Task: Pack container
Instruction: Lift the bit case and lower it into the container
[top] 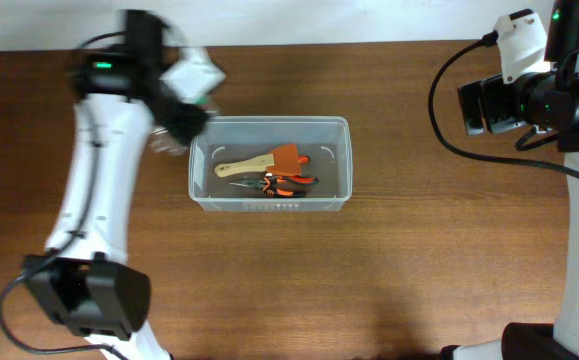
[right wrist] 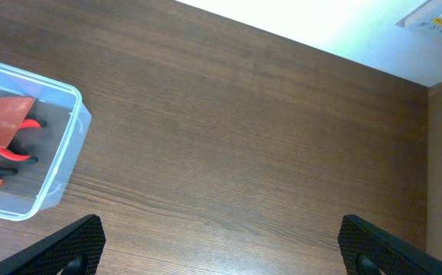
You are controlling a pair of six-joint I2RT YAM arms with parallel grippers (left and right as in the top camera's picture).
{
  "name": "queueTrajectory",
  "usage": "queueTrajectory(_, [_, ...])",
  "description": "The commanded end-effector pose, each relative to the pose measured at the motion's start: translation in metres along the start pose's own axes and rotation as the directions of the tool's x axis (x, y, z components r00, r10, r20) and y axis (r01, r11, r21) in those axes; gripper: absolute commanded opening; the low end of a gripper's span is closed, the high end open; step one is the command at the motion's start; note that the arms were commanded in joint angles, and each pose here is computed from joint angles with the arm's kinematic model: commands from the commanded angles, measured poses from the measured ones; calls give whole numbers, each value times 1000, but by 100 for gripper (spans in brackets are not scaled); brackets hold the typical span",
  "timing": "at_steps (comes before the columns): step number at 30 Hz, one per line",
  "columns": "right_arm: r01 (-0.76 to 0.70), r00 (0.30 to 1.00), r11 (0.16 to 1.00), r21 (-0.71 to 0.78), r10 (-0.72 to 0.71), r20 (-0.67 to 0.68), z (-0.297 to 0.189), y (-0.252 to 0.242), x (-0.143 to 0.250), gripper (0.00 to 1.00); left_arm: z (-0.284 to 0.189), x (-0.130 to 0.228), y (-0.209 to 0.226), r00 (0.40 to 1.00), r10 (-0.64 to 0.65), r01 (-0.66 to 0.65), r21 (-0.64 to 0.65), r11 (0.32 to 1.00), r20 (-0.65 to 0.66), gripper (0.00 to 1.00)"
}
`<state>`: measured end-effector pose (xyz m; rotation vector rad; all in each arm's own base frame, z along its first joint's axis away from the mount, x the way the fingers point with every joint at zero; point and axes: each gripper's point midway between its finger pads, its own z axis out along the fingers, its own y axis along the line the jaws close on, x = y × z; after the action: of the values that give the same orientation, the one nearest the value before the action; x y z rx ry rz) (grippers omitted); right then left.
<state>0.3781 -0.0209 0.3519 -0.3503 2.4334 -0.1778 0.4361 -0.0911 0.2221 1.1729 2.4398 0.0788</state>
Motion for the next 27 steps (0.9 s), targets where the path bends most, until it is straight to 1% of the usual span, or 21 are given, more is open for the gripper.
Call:
queueTrajectory(1, [-11, 1000, 1000, 9, 11, -10, 1, -3, 2, 99, 6, -31, -25, 961, 271, -272, 6, 962, 46, 2])
queueTrajectory(2, [-11, 1000, 1000, 9, 11, -11, 1, -3, 2, 99, 13, -37, -32, 951, 306, -307, 13, 952, 50, 2])
queueTrajectory(5, [-11, 1000, 1000, 9, 11, -11, 1, -3, 3, 98, 40, -41, -45, 946, 323, -325, 67, 943, 36, 2])
queueTrajectory(9, [-12, 1000, 1000, 9, 12, -11, 1, -3, 3, 99, 86, -26, -53, 954, 298, -291, 163, 943, -24, 2])
queueTrajectory(14, [-14, 1000, 1000, 7, 14, -15, 1, -3, 3, 99, 132, -1, -54, 959, 264, -234, 239, 943, -104, 2])
queueTrajectory(18, [-14, 1000, 1000, 7, 14, -15, 1, -3, 3, 98, 149, 9, -55, 958, 253, -211, 269, 940, -132, 2])
queueTrajectory(21, [-14, 1000, 1000, 7, 14, -15, 1, -3, 3, 98, 155, 12, -58, 961, 243, -198, 294, 935, -128, 2])
queueTrajectory(22, [-14, 1000, 1000, 7, 14, -16, 1, -3, 4, 99, 157, 13, -59, 963, 239, -192, 304, 933, -124, 6])
queueTrajectory(25, [-14, 1000, 1000, 7, 14, -17, 1, -2, 4, 99, 160, 14, -62, 965, 231, -182, 317, 931, -127, 20])
queueTrajectory(27, [-14, 1000, 1000, 7, 14, -17, 1, -2, 4, 98, 160, 14, -62, 965, 232, -182, 317, 931, -126, 33])
